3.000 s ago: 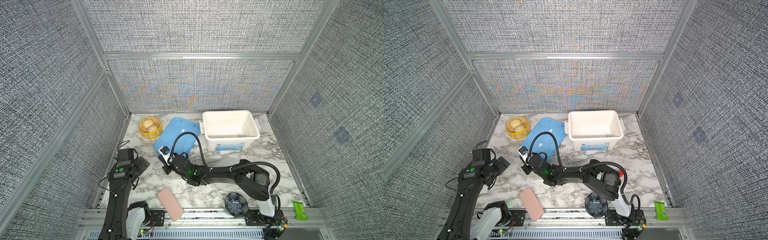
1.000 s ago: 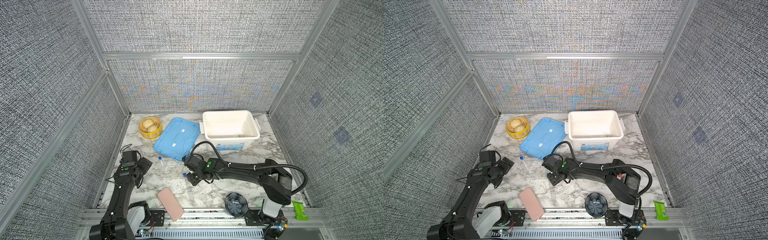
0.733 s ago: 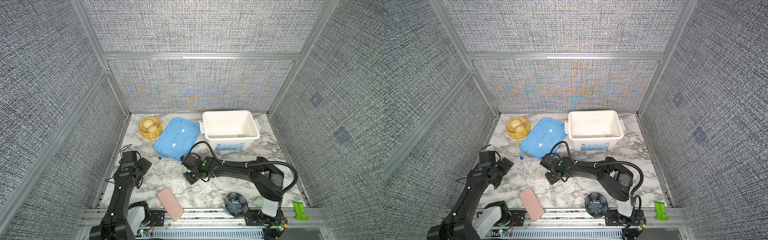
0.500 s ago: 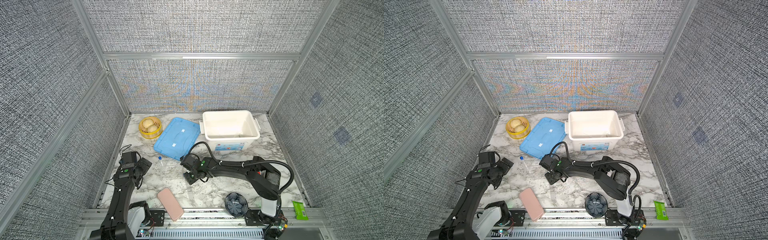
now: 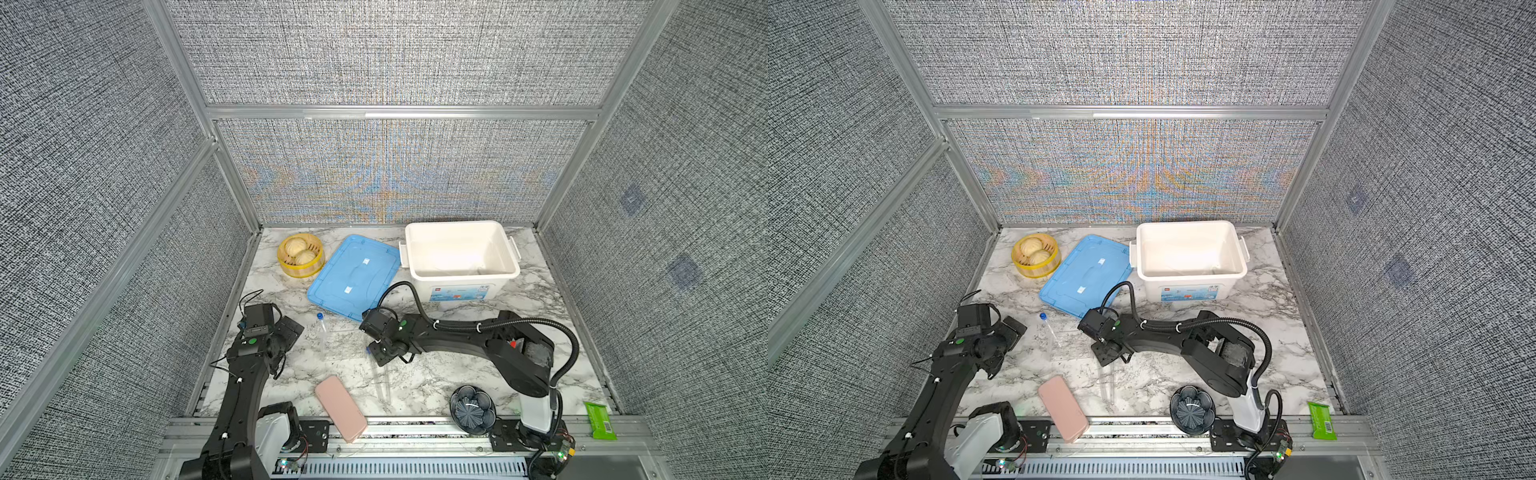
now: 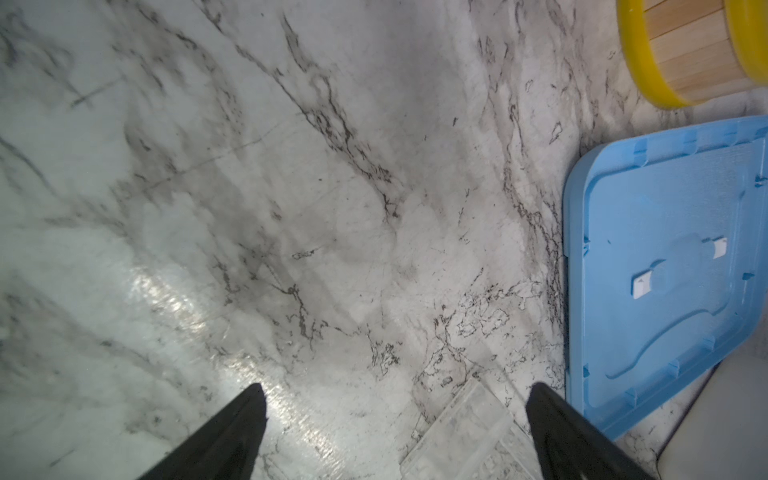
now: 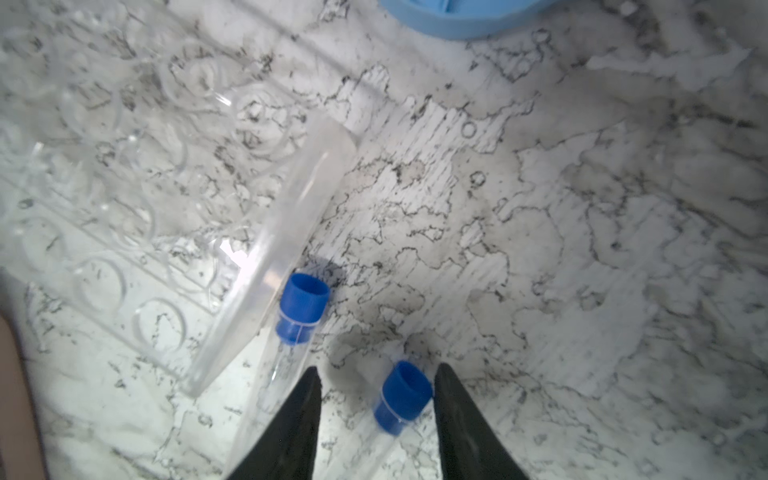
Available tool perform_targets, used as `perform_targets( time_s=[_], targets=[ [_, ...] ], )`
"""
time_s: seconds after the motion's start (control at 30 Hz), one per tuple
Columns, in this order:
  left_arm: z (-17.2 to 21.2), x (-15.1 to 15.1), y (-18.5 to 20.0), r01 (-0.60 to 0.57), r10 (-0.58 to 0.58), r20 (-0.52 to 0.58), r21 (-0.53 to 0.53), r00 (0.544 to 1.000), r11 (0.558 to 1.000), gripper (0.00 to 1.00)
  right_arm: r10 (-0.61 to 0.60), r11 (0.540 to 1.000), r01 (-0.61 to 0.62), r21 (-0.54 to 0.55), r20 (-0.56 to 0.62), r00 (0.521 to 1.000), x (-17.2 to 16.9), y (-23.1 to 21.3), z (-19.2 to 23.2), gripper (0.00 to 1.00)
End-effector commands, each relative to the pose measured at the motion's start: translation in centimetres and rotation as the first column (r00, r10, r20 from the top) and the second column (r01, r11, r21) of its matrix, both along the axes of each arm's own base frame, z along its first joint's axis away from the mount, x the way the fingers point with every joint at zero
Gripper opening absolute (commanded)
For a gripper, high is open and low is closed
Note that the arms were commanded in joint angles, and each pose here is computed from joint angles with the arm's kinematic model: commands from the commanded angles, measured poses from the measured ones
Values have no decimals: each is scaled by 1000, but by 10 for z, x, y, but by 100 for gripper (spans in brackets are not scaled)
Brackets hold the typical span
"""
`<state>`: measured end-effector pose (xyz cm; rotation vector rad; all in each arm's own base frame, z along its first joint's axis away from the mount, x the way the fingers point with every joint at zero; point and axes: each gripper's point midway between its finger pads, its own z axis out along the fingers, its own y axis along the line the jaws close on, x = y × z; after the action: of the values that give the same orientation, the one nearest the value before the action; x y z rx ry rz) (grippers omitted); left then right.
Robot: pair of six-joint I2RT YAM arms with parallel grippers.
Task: Organize the chemistry lab equipment
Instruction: 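Lower the right gripper and close it on a blue-capped tube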
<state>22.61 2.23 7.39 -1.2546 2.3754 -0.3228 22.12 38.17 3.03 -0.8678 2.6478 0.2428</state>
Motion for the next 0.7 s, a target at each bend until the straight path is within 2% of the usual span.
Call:
perform_targets(
  time_s=[0.0, 0.1, 0.67],
  targets=[
    [0, -5, 1, 8, -8, -19, 11, 1000, 1000, 99, -41, 999, 41, -27, 6, 999, 3, -7, -2, 41],
    [-1, -7, 2, 0, 0, -19, 14, 1000, 1000, 99, -59, 997, 58, -58, -17, 998, 3, -10, -4, 40],
    [-2, -6, 0, 9, -9, -15, 7, 1000, 1000, 99, -155, 986, 143, -86, -157, 975, -13, -25, -12, 34]
  ],
)
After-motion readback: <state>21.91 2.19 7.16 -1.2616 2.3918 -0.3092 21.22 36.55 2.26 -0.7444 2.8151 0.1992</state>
